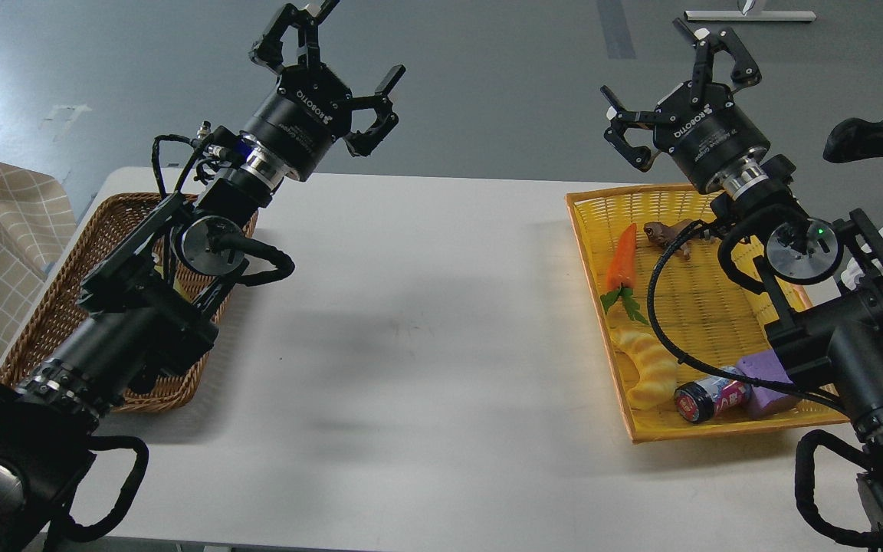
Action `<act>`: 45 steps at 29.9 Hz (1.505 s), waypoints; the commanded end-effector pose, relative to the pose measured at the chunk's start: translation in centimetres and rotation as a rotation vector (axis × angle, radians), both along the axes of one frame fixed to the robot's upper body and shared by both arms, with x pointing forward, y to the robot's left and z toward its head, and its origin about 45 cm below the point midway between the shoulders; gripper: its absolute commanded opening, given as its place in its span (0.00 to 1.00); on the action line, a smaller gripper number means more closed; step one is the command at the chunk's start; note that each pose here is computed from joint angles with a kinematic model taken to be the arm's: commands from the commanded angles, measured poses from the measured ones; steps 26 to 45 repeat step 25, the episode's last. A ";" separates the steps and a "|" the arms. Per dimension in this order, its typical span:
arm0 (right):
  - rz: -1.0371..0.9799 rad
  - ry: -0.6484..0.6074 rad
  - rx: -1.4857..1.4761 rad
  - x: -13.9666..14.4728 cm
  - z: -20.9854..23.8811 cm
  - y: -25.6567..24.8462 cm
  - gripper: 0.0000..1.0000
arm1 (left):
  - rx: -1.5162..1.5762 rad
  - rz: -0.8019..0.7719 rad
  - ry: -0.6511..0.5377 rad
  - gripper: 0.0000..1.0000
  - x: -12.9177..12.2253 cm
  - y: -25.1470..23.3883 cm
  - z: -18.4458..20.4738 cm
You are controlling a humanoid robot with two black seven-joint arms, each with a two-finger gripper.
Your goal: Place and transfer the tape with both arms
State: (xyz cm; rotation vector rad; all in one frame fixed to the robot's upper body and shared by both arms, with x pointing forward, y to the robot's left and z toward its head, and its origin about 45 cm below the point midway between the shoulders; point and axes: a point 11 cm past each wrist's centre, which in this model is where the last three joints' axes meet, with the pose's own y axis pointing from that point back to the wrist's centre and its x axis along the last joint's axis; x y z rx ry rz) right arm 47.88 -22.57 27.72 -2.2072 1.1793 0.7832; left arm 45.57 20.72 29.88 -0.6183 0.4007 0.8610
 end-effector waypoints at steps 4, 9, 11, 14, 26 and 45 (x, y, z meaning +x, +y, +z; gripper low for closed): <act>0.003 -0.007 0.003 0.1 0.3 0.2 1.00 | -0.001 0.001 0.000 0.98 0.0 0.0 0.0; 0.002 -0.008 0.002 0.1 0.4 0.1 1.00 | 0.001 0.001 -0.002 0.98 0.1 0.1 0.2; 0.004 -0.008 0.002 0.1 0.4 0.2 1.00 | 0.003 0.002 -0.001 0.98 0.1 0.1 0.1; 0.003 -0.003 0.002 0.0 0.2 0.2 1.00 | 0.004 0.001 0.000 0.98 0.1 0.1 0.1; 0.006 -0.004 0.005 -0.1 0.1 0.3 1.00 | 0.015 0.028 0.032 0.98 0.4 0.9 -1.1; 0.006 -0.004 0.005 -0.1 0.1 0.3 1.00 | 0.015 0.028 0.032 0.98 0.4 0.9 -1.1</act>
